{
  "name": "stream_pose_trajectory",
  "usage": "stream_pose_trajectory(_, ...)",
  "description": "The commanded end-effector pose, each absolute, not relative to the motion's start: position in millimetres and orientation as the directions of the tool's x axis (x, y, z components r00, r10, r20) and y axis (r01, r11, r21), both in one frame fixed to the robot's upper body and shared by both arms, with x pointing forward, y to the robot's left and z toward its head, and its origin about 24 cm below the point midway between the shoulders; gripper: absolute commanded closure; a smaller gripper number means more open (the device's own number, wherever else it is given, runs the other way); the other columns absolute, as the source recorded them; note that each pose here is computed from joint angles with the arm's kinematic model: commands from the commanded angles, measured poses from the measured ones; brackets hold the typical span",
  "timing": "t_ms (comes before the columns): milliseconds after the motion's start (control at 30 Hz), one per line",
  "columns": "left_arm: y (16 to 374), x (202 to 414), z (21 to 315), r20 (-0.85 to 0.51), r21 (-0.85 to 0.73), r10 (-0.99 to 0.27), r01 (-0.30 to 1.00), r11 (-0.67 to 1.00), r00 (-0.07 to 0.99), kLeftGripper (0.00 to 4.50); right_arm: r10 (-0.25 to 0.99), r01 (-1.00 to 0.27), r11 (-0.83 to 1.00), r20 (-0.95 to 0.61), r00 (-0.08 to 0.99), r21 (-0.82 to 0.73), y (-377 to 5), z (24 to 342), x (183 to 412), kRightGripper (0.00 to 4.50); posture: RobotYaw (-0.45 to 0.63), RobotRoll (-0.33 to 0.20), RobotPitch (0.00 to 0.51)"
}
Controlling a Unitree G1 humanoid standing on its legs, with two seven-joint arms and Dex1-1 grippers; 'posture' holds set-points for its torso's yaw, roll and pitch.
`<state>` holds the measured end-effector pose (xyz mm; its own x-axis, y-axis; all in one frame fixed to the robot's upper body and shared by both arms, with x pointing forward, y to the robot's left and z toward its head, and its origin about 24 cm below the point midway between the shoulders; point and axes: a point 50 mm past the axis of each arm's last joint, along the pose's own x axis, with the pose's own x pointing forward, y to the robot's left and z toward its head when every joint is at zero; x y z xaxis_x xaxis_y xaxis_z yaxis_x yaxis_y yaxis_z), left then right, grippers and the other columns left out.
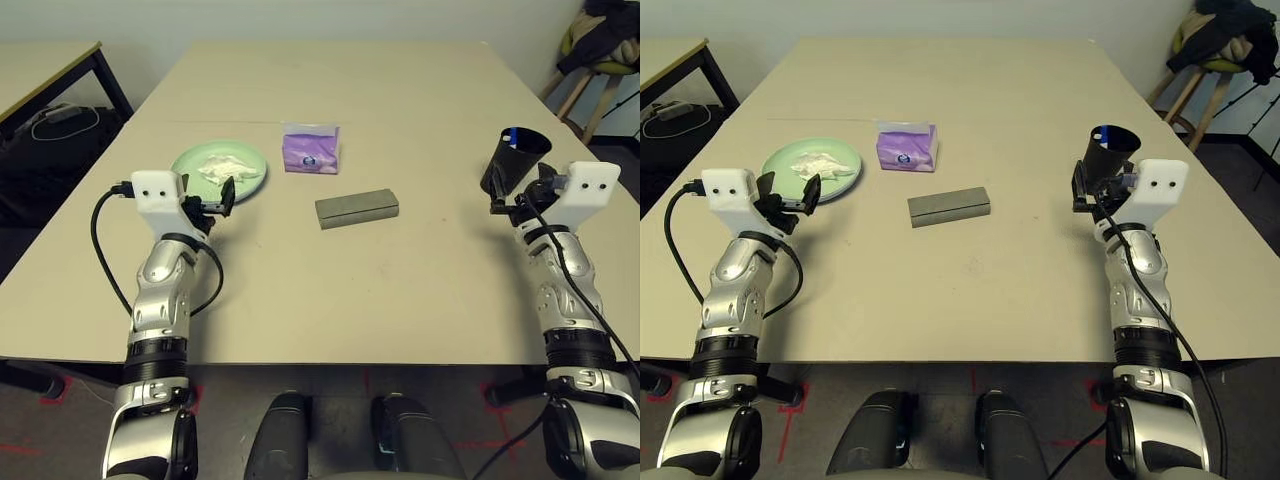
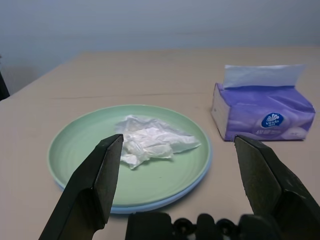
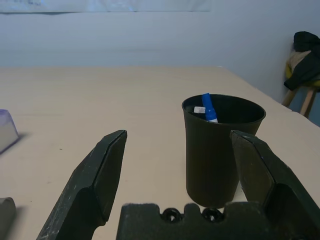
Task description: Organize and tidy the items on the table.
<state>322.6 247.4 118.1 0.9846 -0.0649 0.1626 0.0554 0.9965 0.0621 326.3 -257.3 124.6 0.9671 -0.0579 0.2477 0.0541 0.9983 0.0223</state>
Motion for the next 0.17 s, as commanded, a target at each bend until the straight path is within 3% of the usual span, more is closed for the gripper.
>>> stream_pose_trajectory(33,254.6,321.3,112.1,0.146,0.059,-0.043,0.034,0.998,0.988,0.0,-0.072,0.07,0.997,0.188,0.98,0.014,-264.6,113.8,324.3,0.03,0.13,0.0,0.054)
stream_pose_trajectory(167,255.8,320.9,110.3,0.143,0.061,-0.028,0.02,0.998,0.989,0.0,-0.076,0.073,0.997,0.179,0.981,0.023,-263.3,112.1,324.5,0.03,0.13,0.0,0.053)
